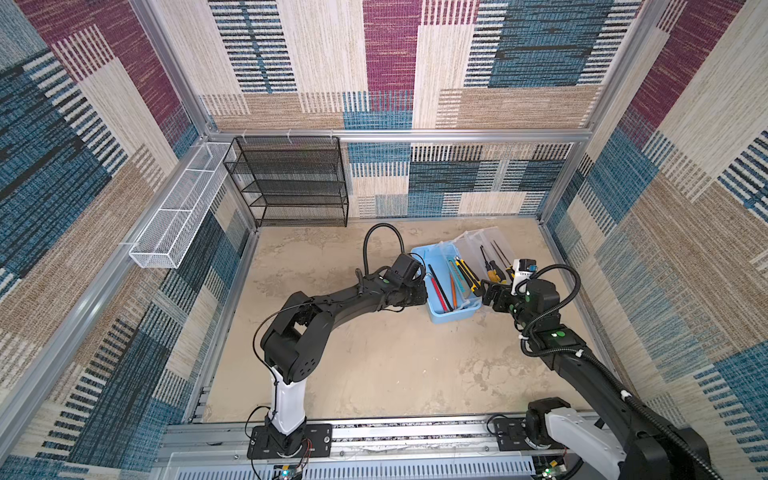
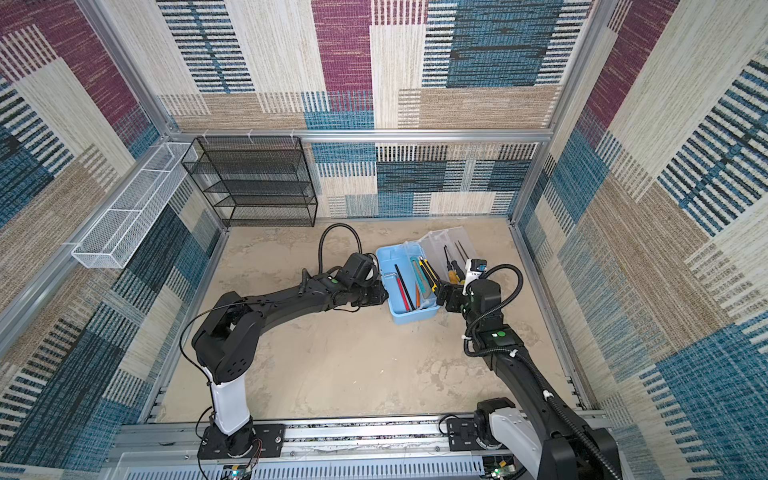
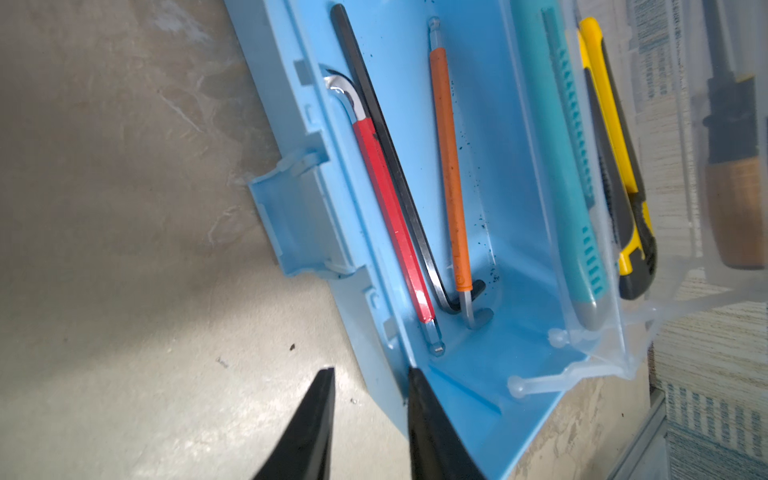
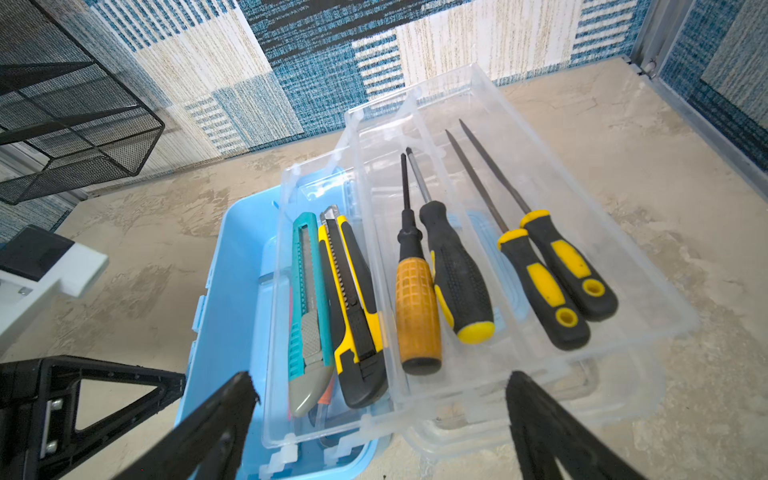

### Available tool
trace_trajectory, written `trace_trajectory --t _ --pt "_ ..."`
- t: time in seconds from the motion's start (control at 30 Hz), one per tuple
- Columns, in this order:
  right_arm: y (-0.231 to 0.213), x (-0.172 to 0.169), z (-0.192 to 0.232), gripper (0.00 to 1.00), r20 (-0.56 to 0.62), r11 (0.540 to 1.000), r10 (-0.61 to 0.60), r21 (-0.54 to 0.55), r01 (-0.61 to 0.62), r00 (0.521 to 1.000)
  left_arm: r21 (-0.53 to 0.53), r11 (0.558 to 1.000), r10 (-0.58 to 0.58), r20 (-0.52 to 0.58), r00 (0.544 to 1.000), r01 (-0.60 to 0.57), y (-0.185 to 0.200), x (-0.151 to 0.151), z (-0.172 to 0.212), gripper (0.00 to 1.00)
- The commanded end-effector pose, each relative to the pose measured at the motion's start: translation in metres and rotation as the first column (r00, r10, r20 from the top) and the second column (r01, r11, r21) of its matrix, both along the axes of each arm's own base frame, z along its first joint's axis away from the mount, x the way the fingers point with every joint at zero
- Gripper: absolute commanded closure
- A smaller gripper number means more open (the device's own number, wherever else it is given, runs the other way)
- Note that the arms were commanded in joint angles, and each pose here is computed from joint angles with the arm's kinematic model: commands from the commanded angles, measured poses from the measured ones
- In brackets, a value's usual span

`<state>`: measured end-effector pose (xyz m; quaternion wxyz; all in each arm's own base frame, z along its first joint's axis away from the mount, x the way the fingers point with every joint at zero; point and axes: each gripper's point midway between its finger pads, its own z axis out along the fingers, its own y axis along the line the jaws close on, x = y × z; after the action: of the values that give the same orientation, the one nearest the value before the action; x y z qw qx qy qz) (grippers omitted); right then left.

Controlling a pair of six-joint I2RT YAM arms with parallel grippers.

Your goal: Pack the tool kit

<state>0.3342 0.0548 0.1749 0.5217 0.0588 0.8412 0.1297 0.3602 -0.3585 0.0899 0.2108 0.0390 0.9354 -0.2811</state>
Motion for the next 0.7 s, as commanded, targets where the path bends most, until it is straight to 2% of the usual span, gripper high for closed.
trace_trajectory --t 0.0,0.27,0.67 --pt "0.002 0.001 0.004 0.04 0.017 1.0 0.006 0.018 -0.007 1.0 0.012 1.0 -0.028 -0.015 0.999 0.028 -0.001 -0.005 -0.005 0.67" --pt "0.003 0.001 0.003 0.04 0.016 1.0 0.011 0.022 -0.011 1.0 -0.069 0.997 -0.035 -0.006 0.999 0.034 -0.01 -0.007 0.008 0.66" --pt "0.004 0.0 0.001 0.04 0.011 1.0 0.014 0.025 -0.015 1.0 -0.108 0.993 -0.062 -0.056 0.997 0.055 -0.025 -0.009 -0.006 0.66"
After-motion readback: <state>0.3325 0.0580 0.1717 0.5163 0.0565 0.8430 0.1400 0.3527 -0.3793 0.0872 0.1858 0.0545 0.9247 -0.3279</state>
